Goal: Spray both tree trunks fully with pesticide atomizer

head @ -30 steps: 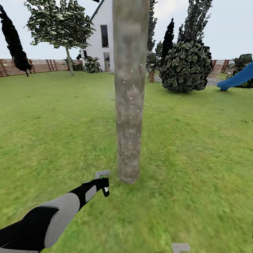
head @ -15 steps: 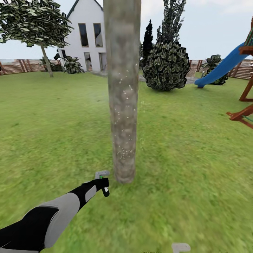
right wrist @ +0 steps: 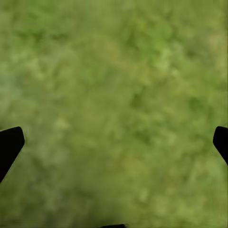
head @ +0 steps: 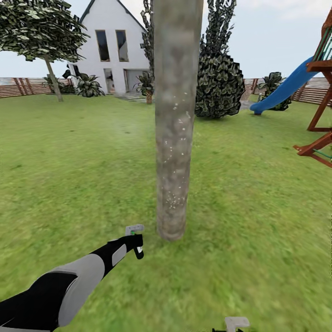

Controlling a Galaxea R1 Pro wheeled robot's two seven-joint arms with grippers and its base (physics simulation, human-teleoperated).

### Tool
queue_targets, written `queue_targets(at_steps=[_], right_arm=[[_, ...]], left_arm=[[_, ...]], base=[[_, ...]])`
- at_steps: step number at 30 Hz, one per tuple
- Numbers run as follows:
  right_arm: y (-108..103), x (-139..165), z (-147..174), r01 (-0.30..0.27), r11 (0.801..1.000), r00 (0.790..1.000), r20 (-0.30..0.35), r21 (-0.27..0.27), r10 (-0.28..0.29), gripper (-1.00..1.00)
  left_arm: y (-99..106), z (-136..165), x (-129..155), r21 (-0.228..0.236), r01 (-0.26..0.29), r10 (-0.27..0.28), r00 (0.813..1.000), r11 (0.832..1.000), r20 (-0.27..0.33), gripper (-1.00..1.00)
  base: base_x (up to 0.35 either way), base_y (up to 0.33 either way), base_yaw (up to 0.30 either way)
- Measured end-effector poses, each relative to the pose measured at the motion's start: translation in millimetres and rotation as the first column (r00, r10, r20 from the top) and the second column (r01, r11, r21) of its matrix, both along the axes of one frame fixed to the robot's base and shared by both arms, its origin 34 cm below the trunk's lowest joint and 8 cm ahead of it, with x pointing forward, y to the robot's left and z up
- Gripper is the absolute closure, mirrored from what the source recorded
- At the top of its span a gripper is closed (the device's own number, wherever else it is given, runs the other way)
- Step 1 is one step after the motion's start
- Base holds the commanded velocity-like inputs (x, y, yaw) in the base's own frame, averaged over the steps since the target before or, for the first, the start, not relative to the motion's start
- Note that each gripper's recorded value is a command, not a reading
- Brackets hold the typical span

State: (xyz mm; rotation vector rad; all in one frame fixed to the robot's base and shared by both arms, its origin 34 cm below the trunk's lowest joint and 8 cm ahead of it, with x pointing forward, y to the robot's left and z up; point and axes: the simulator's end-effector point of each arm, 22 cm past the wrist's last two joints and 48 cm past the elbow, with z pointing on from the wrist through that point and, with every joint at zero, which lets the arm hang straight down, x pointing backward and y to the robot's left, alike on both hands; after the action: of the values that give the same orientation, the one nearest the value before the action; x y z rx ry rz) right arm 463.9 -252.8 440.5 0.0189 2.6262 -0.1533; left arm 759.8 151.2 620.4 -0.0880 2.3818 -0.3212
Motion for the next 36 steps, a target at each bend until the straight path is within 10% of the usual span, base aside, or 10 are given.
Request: queue_targets(at_steps=[36], right_arm=[[-5,-14,-4,0.0,1.0,1.0,-0.01,-0.006,-0.001,-1.0]], left_arm=[[18,-2,1,0.017,-0.014,0.014,1.0,1.0,0.0,1.0]], base=[[0.051,0.35,-0.259]])
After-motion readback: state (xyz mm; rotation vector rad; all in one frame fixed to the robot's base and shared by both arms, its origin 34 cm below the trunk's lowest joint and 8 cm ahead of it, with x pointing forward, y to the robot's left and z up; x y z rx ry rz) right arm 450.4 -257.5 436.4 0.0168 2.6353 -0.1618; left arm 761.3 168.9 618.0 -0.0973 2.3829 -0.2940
